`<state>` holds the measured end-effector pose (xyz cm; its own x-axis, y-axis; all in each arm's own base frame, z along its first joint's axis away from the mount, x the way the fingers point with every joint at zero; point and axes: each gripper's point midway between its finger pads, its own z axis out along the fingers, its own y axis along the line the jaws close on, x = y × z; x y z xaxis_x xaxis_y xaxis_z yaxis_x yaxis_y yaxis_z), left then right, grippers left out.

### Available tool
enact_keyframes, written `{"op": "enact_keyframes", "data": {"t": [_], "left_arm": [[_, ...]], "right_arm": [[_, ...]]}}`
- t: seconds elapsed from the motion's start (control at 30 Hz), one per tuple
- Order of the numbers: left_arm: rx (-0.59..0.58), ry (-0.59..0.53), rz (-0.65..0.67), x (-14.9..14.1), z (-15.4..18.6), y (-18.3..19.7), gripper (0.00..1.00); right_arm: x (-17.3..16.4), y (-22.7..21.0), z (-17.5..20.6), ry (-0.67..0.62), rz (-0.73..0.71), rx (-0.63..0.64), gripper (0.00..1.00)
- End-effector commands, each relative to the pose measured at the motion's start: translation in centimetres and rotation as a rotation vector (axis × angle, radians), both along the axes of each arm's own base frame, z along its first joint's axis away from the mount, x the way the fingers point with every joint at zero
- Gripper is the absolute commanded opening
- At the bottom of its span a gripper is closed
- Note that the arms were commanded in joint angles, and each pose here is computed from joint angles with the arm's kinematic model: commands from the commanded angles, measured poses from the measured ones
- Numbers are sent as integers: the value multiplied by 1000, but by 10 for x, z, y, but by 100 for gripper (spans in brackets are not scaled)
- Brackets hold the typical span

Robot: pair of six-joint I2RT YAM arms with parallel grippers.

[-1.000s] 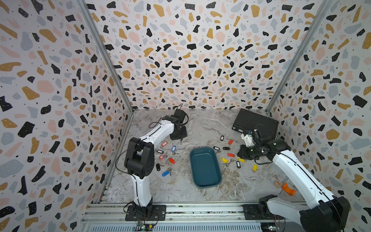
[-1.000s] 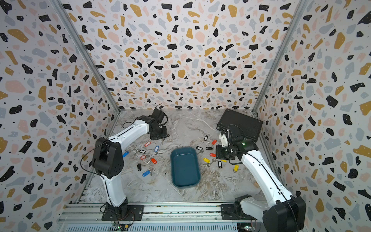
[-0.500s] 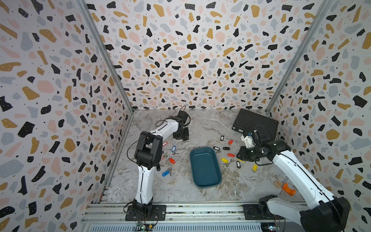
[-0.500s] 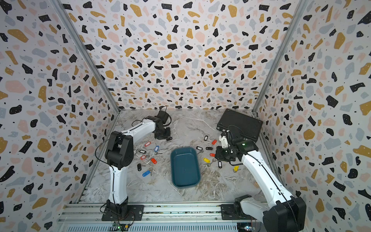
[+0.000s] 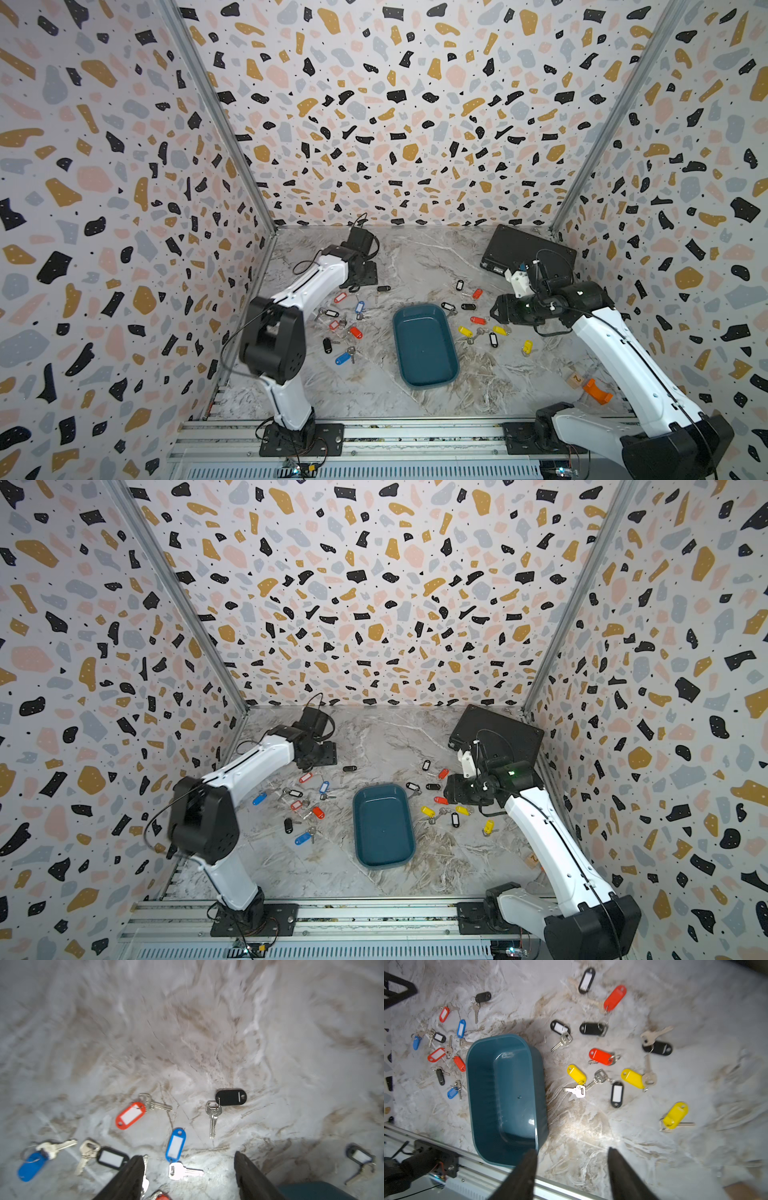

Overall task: Take the keys out of the storage box
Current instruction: Place the key at the center of the board, then reset both arms

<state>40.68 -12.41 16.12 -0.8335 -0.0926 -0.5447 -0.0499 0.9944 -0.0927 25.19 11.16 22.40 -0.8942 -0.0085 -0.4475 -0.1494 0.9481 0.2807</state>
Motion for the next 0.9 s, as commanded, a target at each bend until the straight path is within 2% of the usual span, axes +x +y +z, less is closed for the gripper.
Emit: {"op": "enact_keyframes", "data": {"t": [0.0,0.1,0.17,0.23,0.3,0.37,0.43,0.5,0.6,0.67,0.8,0.87], "left_arm": [[-67,-480,-40,-11,135,13,76],[-130,-845,-65,-56,211,28,90],[-112,-1052,-95,-84,241,37,95],[-34,-1180,-141,-99,243,41,99],[91,-1233,-141,-101,228,49,100],[205,-1207,-80,-95,205,65,100],[269,-1145,-47,-86,173,80,100],[274,-1067,-10,-77,140,94,100],[267,-976,69,-71,101,112,100],[257,-917,73,-67,78,114,100],[266,-781,111,-57,24,123,100],[258,-750,143,-51,9,128,100]], "right_arm": [[21,-24,43,-169,-26,-145,99],[47,-36,82,-369,-70,-198,99],[60,-41,110,-553,-101,-207,99],[69,-44,127,-729,-114,-216,99],[75,-45,133,-919,-102,-250,99],[79,-49,121,-1080,-76,-363,99],[85,-69,88,-1114,-140,-503,99],[92,-84,39,-1000,-149,-572,99],[96,-102,-23,-894,-232,-547,100],[105,-100,-45,-876,-235,-500,99],[128,-105,-103,-698,-229,-554,99],[136,-100,-124,-684,-196,-547,99]]}}
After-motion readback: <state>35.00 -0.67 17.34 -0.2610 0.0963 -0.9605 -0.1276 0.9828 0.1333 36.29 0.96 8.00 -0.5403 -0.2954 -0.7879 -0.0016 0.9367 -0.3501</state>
